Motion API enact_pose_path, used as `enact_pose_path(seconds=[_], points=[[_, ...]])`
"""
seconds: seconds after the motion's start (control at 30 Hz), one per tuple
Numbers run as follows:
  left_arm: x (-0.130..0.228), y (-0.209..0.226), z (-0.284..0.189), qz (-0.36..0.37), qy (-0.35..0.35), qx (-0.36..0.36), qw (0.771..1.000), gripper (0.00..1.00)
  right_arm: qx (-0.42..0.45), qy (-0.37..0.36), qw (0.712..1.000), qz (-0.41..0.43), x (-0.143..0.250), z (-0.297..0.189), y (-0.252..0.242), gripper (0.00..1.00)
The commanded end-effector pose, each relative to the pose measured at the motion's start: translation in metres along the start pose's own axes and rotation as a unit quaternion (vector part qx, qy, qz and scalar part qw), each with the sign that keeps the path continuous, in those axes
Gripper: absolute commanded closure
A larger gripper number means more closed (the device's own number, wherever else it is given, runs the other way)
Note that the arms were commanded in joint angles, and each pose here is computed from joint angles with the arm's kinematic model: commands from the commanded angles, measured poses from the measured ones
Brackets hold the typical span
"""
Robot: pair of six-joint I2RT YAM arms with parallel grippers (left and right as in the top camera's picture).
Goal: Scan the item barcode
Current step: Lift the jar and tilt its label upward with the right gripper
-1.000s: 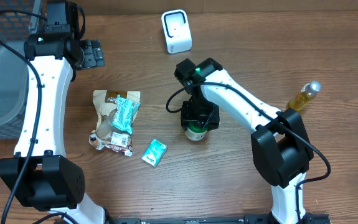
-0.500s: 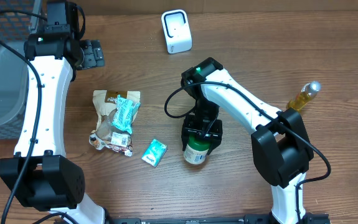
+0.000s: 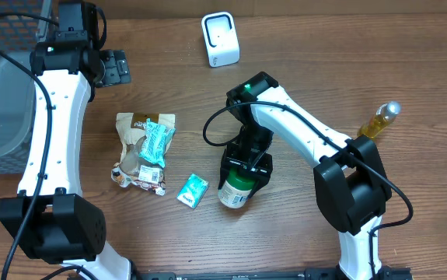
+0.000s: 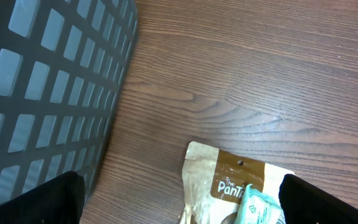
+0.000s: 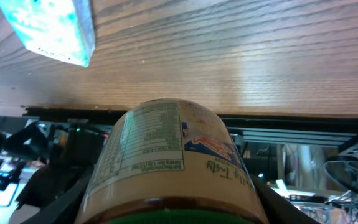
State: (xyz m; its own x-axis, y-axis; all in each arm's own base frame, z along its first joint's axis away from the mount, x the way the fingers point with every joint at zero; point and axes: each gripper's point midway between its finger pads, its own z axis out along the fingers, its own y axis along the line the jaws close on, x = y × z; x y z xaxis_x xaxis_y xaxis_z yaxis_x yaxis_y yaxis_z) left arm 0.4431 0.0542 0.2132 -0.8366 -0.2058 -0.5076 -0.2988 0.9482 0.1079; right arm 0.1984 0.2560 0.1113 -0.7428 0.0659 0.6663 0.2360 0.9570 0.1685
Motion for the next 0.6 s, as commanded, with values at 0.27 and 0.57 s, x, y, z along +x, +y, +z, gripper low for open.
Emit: enact_pose_path(seconds=[0.27, 0.57], points=[[-0.008, 0.001, -0.011, 0.004, -0.017, 0.000, 1.000, 0.00, -0.077, 0.041, 0.996, -0.008, 0.019, -0.009, 0.028, 0.54], [-0.008, 0.001, -0.011, 0.004, -0.017, 0.000, 1.000, 0.00, -0.081, 0.044, 0.996, -0.008, 0.020, -0.010, 0.029, 0.54]])
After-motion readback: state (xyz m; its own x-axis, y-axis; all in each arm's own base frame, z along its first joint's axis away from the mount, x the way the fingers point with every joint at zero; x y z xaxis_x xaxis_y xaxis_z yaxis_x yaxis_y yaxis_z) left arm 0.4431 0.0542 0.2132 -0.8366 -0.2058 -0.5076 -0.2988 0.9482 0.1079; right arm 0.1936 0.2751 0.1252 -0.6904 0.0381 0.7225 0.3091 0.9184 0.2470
